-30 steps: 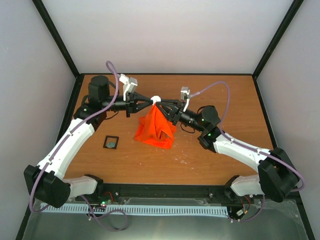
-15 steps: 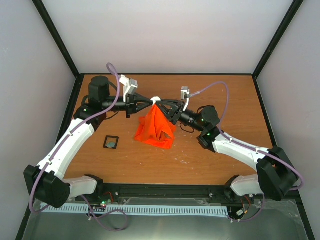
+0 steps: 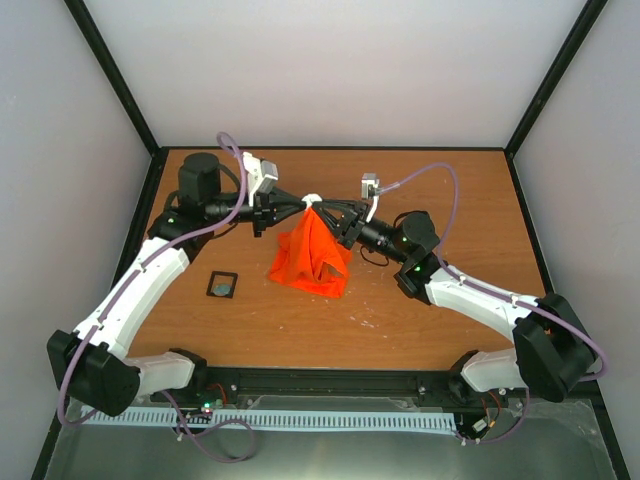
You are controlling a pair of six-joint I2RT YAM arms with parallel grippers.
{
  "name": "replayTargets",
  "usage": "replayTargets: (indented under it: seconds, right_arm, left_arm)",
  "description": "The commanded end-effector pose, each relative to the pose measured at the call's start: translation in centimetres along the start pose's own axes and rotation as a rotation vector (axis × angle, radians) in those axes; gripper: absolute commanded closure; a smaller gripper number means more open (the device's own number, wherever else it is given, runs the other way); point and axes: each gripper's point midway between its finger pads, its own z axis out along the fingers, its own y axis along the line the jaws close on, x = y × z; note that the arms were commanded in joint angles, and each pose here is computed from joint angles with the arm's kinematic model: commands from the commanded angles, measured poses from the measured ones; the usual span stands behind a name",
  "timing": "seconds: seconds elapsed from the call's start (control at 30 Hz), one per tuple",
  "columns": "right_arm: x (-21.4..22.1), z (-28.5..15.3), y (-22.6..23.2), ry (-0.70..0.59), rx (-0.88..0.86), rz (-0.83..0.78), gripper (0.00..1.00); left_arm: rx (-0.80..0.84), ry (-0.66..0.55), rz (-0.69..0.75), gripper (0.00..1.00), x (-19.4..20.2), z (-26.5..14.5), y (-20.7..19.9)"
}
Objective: Remove the brooch from the garment
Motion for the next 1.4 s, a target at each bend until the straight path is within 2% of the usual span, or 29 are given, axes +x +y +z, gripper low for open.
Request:
replayTargets:
  seconds: [0.0,0.23,0.33,0.5,0.57,0.7,0.83,1.07,1.23,1.37]
  right_arm:
    - [-1.3,0.5,-0.2,-0.04,0.041,0.006,0.9]
    - [-0.9,0.1,-1.4,-0.038,0.111,0.02,0.87]
    - [-0.8,0.3,-0.9,-0.022,0.082,-0.002,0.79]
    - [-0.4,-0.2,2.0,0.059,-0.068,-0.065,0.57]
    - [-0.5,-1.2,2.8,0.089,-0.122,-0.085,0.52]
    - [-0.8,-3.3,2.2,0.096,-0.085,-0.108,0.43]
    - [0.6,-3.5,0.6,0.146,-0.023,-0.083,0.44]
    - [2.5,-2.7,0.1,0.192,-0.034,-0.044,0.46]
    - [2.9,-1.4,0.6,0.206,-0.074,-0.026,0.62]
    - [3.1,-0.5,0.8,0.211,-0.082,-0.031,0.7]
  left_arm:
    - [0.097,-0.007,0.109,0.99,-0.8,0.8,-3.2]
    - [0.097,-0.002,0.118,0.99,-0.7,1.0,-3.1]
    - [0.088,0.003,0.116,0.99,-0.6,1.0,-3.0]
    - [-0.003,0.026,0.113,0.99,-0.5,1.0,-1.4]
    - [-0.049,0.039,0.107,0.99,-0.4,0.9,-0.5]
    - [-0.082,0.048,0.11,0.99,-0.6,0.5,0.2]
    - [-0.092,0.044,0.149,0.99,-0.8,0.4,0.2]
    - [-0.128,0.041,0.252,0.99,-1.7,0.1,0.6]
    - [-0.139,0.044,0.292,0.99,-1.9,0.1,0.8]
    - [-0.131,0.046,0.288,0.99,-1.8,0.2,0.7]
